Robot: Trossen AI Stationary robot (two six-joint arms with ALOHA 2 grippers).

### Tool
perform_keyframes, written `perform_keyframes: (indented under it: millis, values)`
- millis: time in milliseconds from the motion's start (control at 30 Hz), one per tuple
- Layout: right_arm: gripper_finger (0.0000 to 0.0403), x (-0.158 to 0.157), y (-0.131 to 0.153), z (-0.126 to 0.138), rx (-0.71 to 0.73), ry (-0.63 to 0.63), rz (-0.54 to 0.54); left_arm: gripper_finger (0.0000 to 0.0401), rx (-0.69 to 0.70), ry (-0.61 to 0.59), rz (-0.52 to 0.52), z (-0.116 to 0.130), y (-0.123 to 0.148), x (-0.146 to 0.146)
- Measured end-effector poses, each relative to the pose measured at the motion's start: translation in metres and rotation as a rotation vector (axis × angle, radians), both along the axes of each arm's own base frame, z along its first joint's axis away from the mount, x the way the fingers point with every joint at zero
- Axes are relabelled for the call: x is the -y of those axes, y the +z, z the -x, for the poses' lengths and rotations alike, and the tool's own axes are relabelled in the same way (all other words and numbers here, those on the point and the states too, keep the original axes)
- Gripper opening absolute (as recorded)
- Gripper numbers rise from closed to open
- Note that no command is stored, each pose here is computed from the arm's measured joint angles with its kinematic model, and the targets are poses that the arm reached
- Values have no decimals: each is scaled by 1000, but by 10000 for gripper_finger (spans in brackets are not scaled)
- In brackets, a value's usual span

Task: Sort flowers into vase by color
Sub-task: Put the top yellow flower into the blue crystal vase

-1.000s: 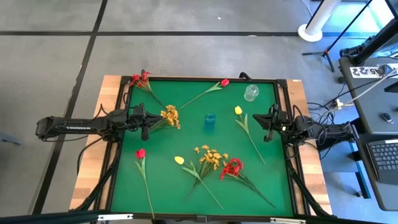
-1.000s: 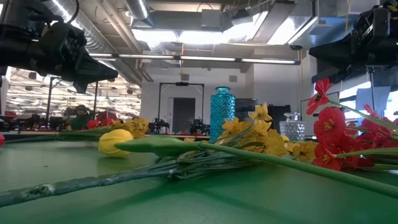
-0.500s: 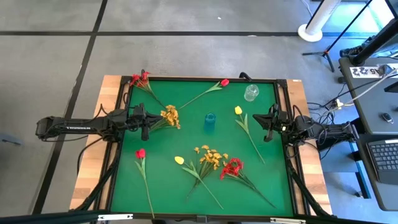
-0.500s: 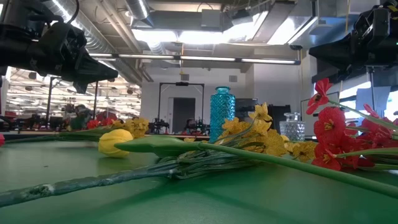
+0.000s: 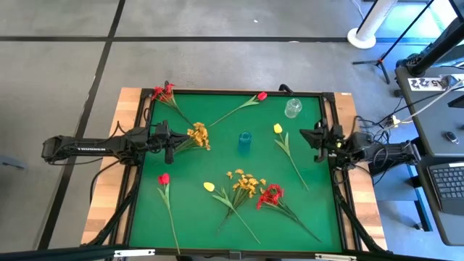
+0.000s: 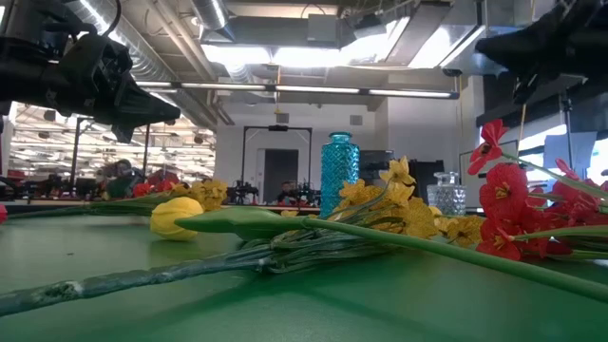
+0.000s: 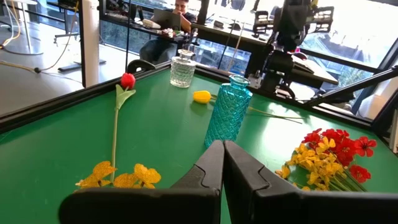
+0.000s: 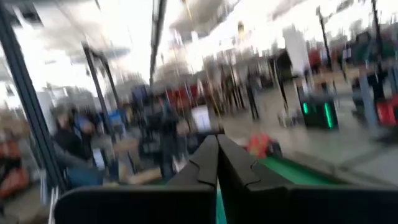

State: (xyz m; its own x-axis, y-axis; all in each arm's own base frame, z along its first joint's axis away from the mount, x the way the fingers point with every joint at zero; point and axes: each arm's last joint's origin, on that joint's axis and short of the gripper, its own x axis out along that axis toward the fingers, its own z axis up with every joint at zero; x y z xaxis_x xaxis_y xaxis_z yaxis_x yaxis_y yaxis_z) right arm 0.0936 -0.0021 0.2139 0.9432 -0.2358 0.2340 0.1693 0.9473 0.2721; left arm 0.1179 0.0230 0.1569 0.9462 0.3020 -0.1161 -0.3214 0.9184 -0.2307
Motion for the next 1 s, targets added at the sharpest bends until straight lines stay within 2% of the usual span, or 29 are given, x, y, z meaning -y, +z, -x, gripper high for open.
perform_keyframes:
  millis: [300, 500, 567, 700, 800, 900, 1000]
  values:
    - [5, 0, 4, -28, -547, -74, -105, 2, 0, 0, 0, 0, 0, 0]
    - [5, -2, -13, -44, -893, -109, -136, 2, 0, -1, 0, 0, 0, 0]
    - [5, -1, -23, -45, -982, -152, -178, 2, 0, 0, 0, 0, 0, 0]
    - [5, -1, -37, -47, -1098, -217, -221, 2, 0, 0, 0, 0, 0, 0]
    - [14, -1, -42, -50, -1128, -239, -256, 2, 0, 0, 0, 0, 0, 0]
    - [48, -2, -47, -54, -1160, -236, -264, 2, 0, -1, 0, 0, 0, 0]
    - [104, -2, -52, -59, -1181, -233, -268, 2, 0, 0, 0, 0, 0, 0]
